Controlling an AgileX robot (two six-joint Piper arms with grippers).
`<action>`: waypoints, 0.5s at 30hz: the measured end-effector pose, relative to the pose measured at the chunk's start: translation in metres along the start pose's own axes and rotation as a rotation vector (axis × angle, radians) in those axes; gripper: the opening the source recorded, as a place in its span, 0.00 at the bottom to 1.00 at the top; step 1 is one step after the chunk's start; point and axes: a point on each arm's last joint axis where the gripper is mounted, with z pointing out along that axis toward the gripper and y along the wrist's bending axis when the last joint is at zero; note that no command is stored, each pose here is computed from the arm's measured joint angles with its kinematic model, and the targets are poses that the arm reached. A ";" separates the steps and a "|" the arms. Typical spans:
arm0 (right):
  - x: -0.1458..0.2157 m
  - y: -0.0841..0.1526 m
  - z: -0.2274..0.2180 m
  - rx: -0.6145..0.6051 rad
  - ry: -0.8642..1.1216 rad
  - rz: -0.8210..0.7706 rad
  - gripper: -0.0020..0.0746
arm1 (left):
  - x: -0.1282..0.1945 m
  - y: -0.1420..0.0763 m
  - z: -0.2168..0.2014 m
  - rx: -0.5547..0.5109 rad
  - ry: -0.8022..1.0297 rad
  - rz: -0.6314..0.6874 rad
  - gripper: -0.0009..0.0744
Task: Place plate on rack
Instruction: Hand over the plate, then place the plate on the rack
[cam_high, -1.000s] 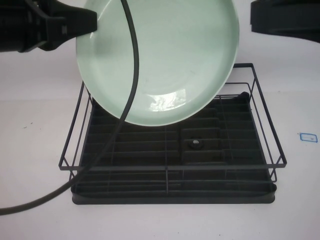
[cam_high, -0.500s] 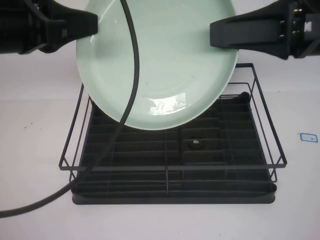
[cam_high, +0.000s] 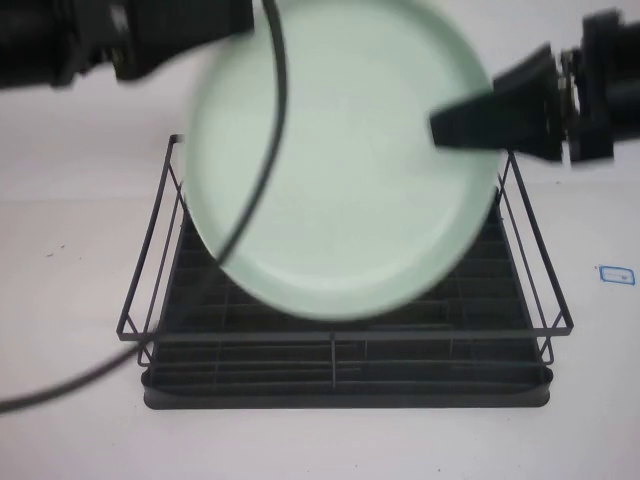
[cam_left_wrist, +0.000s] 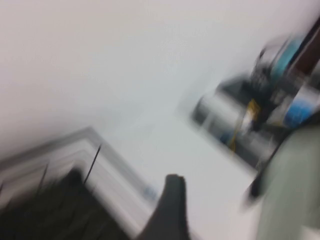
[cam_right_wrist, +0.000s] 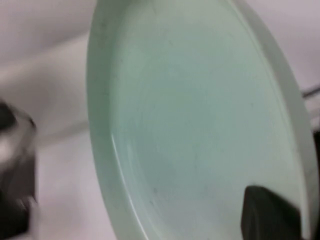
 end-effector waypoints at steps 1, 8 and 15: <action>0.004 -0.002 0.000 0.017 0.042 -0.033 0.14 | -0.004 -0.005 -0.003 0.014 -0.032 -0.005 0.88; 0.016 -0.015 -0.003 0.157 0.189 -0.149 0.14 | -0.028 -0.060 -0.038 0.137 -0.270 0.063 0.93; 0.014 -0.027 -0.015 0.380 0.262 -0.300 0.14 | -0.023 -0.134 -0.094 0.124 -0.343 0.270 0.93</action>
